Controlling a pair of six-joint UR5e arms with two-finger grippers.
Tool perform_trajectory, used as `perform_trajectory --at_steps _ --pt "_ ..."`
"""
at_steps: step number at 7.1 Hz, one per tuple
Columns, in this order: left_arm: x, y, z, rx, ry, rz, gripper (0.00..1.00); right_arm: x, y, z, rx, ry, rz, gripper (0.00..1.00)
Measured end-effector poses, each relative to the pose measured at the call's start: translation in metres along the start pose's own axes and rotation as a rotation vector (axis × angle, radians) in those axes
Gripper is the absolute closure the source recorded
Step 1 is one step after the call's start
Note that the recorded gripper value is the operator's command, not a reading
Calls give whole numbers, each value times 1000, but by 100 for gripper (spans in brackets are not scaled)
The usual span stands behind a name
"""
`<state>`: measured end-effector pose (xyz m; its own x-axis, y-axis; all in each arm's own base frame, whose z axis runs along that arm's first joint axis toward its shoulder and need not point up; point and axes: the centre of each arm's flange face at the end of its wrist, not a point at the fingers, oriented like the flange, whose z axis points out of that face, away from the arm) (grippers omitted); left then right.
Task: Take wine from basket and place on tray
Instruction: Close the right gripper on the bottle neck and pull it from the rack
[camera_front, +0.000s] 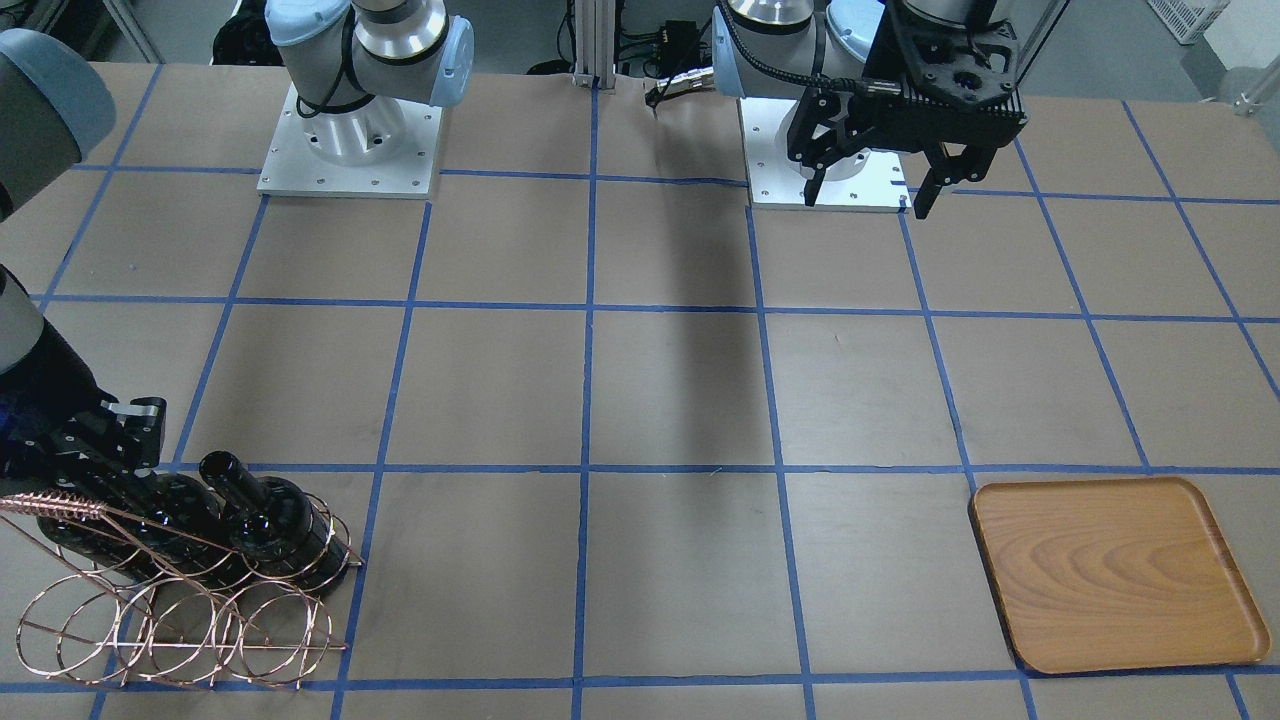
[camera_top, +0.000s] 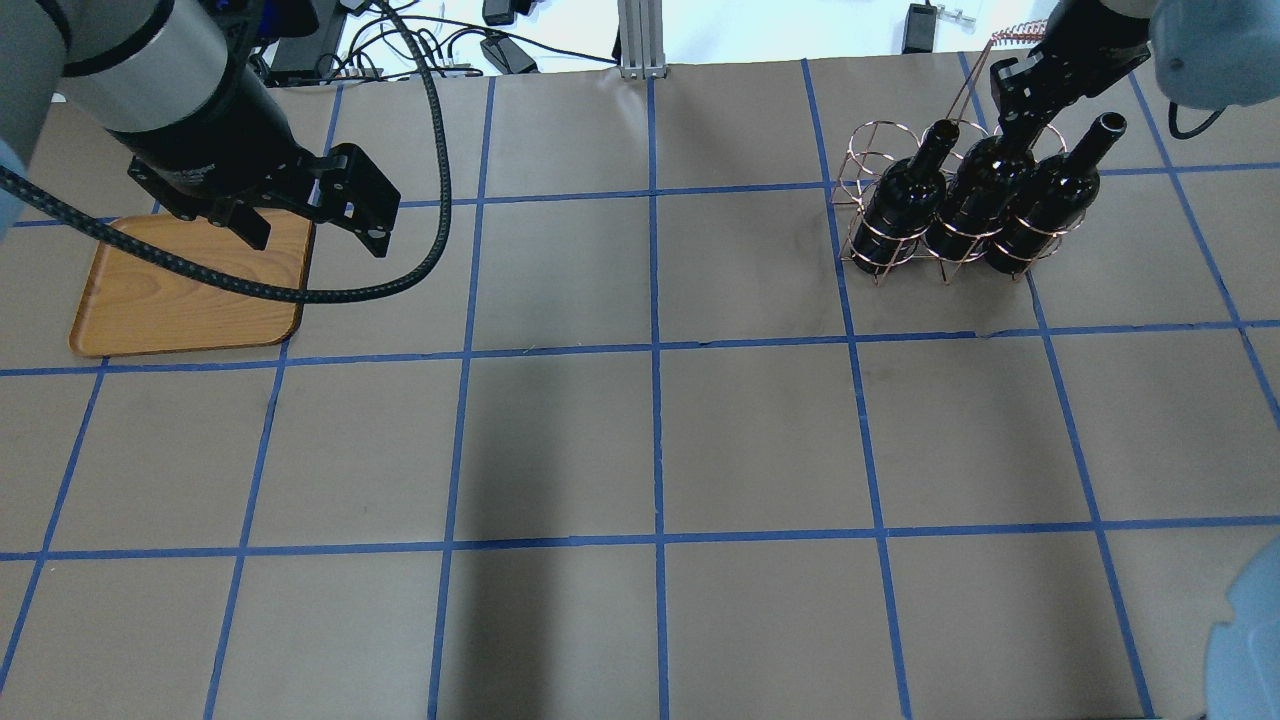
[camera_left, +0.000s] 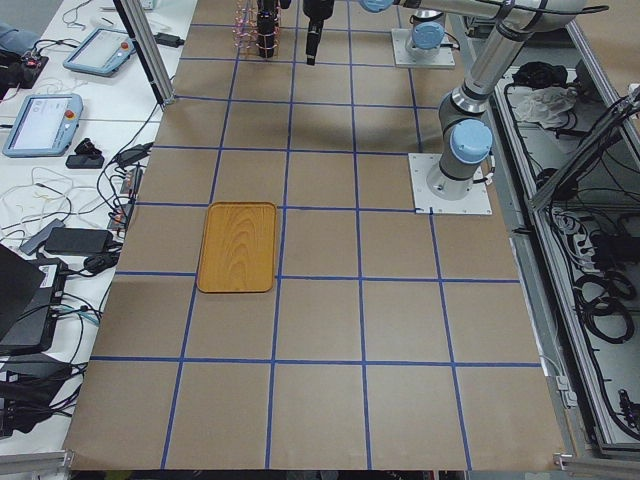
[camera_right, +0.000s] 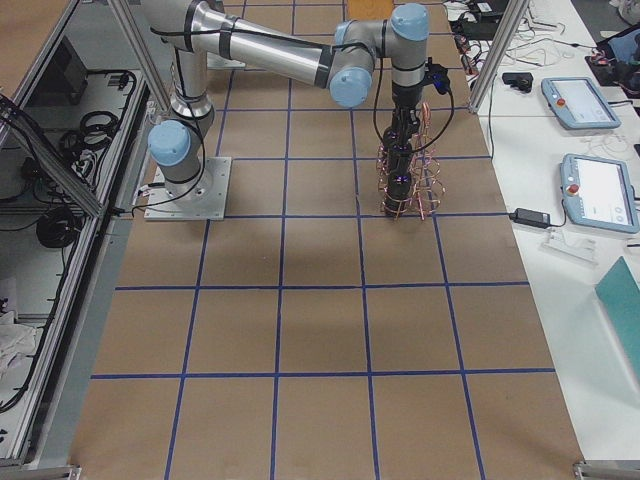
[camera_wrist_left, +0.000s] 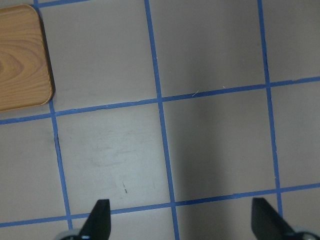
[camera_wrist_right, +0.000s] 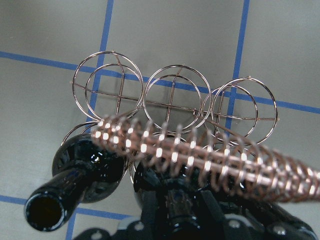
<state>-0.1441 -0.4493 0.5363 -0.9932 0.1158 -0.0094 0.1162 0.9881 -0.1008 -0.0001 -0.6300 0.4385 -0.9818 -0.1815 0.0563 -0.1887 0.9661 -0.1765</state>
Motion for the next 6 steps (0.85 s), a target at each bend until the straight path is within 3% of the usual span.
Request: perform_trajectory --at_steps 4,6 --pt "1 3 5 -8 2 -1 0 -25 34 -103 -32 -20 2 100" --pt "1 5 4 -7 3 -1 0 -38 56 -129 -64 -40 26 100"
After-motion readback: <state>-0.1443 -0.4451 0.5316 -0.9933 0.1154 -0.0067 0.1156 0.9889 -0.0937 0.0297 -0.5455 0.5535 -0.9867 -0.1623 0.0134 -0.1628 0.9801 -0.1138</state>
